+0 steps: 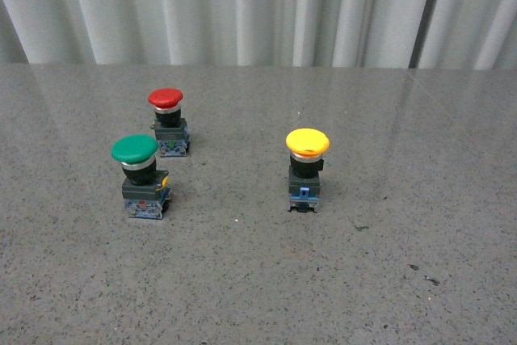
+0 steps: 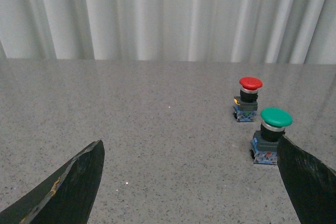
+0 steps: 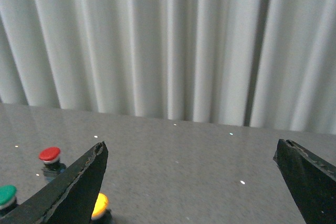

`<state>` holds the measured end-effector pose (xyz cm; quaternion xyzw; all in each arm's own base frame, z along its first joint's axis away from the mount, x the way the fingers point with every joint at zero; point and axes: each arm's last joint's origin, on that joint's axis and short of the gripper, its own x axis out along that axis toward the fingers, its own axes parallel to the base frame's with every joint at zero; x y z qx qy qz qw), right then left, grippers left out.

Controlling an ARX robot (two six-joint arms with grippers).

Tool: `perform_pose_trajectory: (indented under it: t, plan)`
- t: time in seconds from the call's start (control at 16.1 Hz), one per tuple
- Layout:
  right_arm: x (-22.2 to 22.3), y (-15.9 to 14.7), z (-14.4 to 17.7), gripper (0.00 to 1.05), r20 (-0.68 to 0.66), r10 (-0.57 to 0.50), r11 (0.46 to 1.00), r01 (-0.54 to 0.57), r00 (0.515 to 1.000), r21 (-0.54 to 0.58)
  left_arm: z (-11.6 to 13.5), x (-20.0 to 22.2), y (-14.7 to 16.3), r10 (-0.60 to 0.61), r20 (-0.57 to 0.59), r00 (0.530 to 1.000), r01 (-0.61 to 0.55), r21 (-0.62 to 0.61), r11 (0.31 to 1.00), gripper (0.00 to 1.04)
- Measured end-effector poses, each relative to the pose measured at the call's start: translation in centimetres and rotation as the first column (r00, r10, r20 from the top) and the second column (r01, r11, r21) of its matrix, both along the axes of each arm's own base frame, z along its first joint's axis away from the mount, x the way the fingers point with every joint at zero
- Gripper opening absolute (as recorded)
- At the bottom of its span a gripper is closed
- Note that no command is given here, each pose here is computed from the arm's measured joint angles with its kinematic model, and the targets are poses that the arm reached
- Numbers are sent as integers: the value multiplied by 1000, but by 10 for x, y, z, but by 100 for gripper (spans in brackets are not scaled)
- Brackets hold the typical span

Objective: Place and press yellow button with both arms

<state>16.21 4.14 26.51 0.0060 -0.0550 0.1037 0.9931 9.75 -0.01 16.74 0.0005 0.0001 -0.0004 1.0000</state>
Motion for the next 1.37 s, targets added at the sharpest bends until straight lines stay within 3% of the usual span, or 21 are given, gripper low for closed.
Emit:
perform_pose_trajectory:
  t: [0.25,0.5,0.62,0.87,1.0,1.37]
  plan:
    - [89,65,-11,98,-171,170,985,-171,971,4,0,0,0,0,0,1000,0,0,1000,98]
    - [122,114,-44,98,-317,233,968,-250,919,-16,0,0,0,0,0,1000,0,0,1000,98]
    - [132,121,-62,71,-365,213,971,-237,906,-23,0,0,0,0,0,1000,0,0,1000,98]
    - [139,119,-76,31,-408,184,979,-204,894,-8,0,0,0,0,0,1000,0,0,1000,98]
    - [144,114,-84,5,-444,160,985,-173,882,10,0,0,0,0,0,1000,0,0,1000,98]
    - [146,113,-95,2,-472,149,987,-162,869,13,0,0,0,0,0,1000,0,0,1000,98]
